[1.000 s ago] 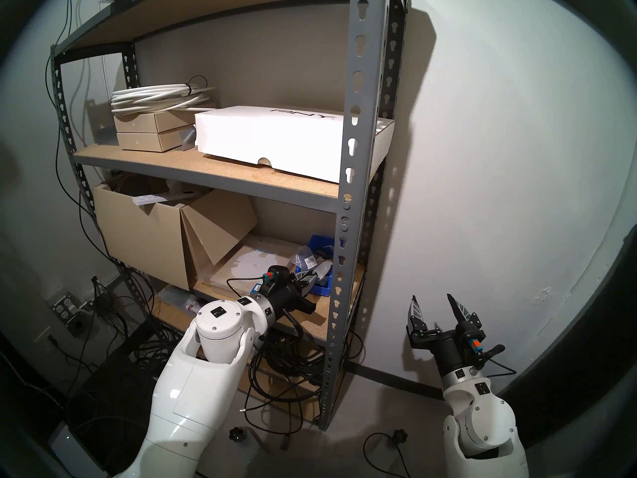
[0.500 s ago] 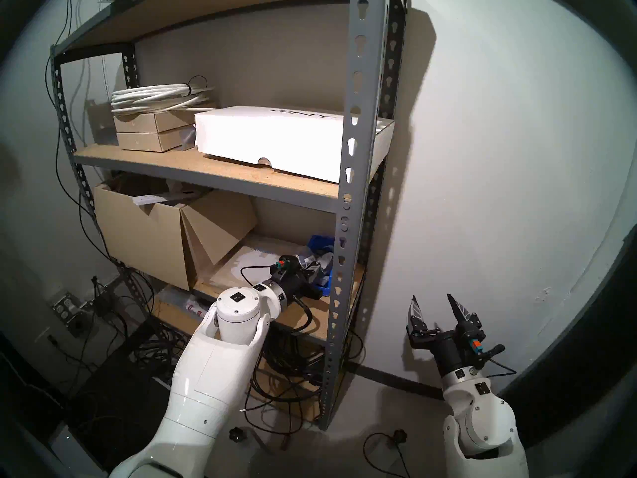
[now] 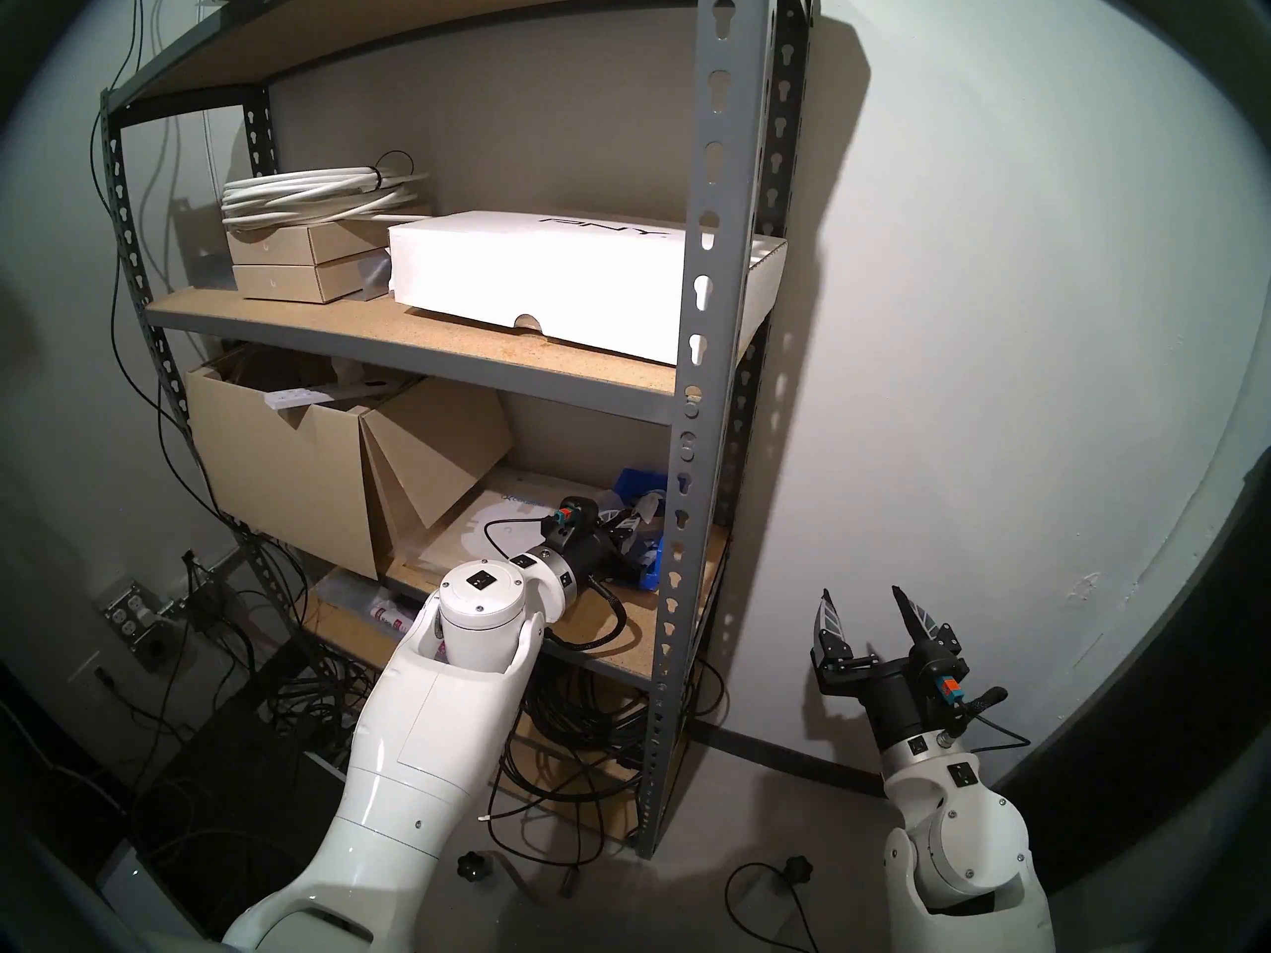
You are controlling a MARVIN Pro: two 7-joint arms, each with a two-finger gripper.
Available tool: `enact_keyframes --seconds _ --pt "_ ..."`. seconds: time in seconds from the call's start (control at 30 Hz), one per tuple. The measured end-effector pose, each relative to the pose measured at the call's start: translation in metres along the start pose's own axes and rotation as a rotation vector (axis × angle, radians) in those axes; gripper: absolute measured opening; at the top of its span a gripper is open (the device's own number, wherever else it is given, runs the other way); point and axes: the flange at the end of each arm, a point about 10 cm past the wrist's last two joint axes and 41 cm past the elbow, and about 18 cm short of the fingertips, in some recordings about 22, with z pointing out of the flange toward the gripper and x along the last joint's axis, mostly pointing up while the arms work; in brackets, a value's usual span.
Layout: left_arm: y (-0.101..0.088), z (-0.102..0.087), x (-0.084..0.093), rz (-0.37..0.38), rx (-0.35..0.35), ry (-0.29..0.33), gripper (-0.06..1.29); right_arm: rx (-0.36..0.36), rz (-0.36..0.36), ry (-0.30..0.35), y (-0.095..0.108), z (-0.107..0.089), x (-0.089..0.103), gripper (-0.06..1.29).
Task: Organize the rack shelf by putting things into a case
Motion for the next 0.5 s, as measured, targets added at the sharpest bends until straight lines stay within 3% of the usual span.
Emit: enact_keyframes --seconds 0.2,0.4,0.5 --pt "0.001 -0.007 -0.003 -0.005 -0.010 -0.002 0.33 0.000 0.000 0.000 0.000 0.000 0.000 1.24" --pt "0.000 -0.012 -0.007 -0.010 -0.008 -0.005 0.75 0.000 0.000 0.000 0.000 0.000 0.000 1.24" --pt "-0.002 -0.015 -0.006 -0.011 -0.003 0.000 0.87 0.000 0.000 0.000 0.000 0.000 0.000 1.24"
